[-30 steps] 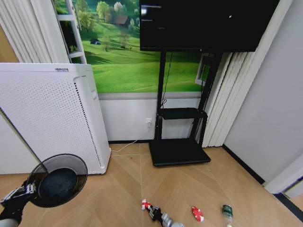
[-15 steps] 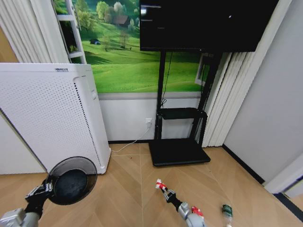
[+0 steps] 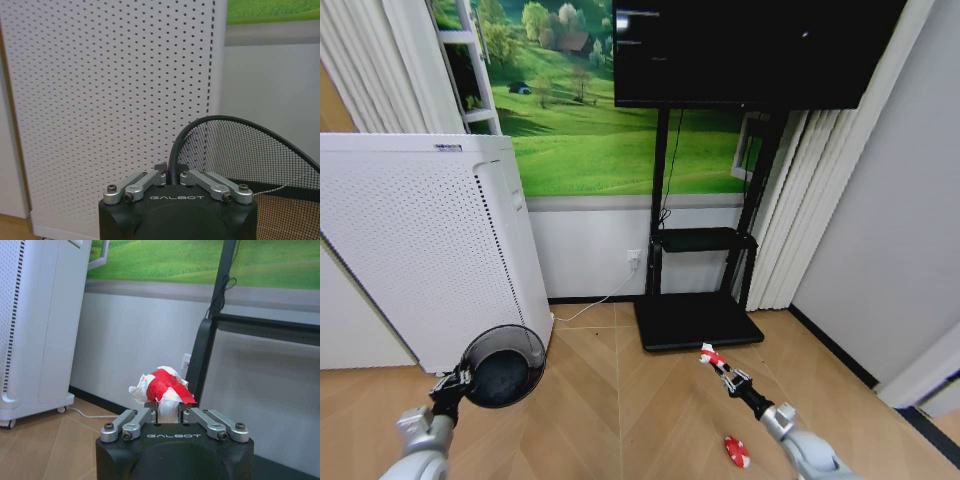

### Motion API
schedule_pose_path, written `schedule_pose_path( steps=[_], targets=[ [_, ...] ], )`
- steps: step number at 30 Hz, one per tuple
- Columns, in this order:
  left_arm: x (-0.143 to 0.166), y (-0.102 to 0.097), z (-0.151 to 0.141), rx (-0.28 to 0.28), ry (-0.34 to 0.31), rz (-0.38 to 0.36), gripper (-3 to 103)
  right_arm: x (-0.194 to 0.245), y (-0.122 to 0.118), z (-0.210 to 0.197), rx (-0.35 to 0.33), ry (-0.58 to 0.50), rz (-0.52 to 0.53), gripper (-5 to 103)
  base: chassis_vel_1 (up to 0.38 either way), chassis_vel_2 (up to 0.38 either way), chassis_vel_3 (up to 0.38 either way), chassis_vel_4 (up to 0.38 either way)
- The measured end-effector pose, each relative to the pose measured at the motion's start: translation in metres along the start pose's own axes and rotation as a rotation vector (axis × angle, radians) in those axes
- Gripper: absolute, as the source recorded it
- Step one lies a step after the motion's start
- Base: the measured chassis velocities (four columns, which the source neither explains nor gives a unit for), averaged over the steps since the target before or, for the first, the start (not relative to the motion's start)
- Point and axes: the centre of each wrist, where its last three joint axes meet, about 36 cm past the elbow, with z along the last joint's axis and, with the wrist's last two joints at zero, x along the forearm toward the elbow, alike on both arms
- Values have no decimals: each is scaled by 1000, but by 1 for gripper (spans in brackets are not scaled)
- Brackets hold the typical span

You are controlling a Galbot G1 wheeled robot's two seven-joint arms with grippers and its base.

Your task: Pick up the trash bin and place the garbage on the floor into it.

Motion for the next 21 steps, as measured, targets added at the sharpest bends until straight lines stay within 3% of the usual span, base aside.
schedule_pose_path(
  steps=[2, 4, 5, 7, 8, 10, 11, 14, 17, 19, 21],
  targets=[
    [-11, -11, 5, 1, 8, 21, 6, -8, 3, -7, -3, -8, -9, 19, 0, 0, 0, 0],
    [-41, -41, 14, 12, 28, 81, 6, -24, 14, -21, -17, -13, -34, 19, 0, 0, 0, 0],
    [-41, -41, 14, 12, 28, 81, 6, -24, 14, -21, -17, -13, -34, 19, 0, 0, 0, 0],
    [-62, -65, 18, 20, 35, 125, 6, -33, 29, -30, -23, -17, -67, 19, 0, 0, 0, 0],
    [-62, -65, 18, 20, 35, 125, 6, -33, 29, -30, -23, -17, -67, 19, 0, 0, 0, 0],
    [-75, -91, 24, 43, 40, 173, 6, -37, 45, -34, -31, -22, -104, 19, 0, 0, 0, 0],
    [-75, -91, 24, 43, 40, 173, 6, -37, 45, -34, -31, -22, -104, 19, 0, 0, 0, 0],
    [-85, -139, 44, 102, 68, 213, 6, -38, 73, -33, -46, -30, -156, 19, 0, 0, 0, 0],
    [-85, -145, 48, 105, 74, 217, 6, -40, 77, -32, -49, -33, -163, 19, 0, 0, 0, 0],
    [-88, -166, 65, 111, 98, 224, 6, -51, 100, -34, -69, -62, -198, 19, 0, 0, 0, 0],
    [-92, -171, 70, 112, 108, 222, 6, -56, 110, -35, -82, -72, -214, 19, 0, 0, 0, 0]
  ],
)
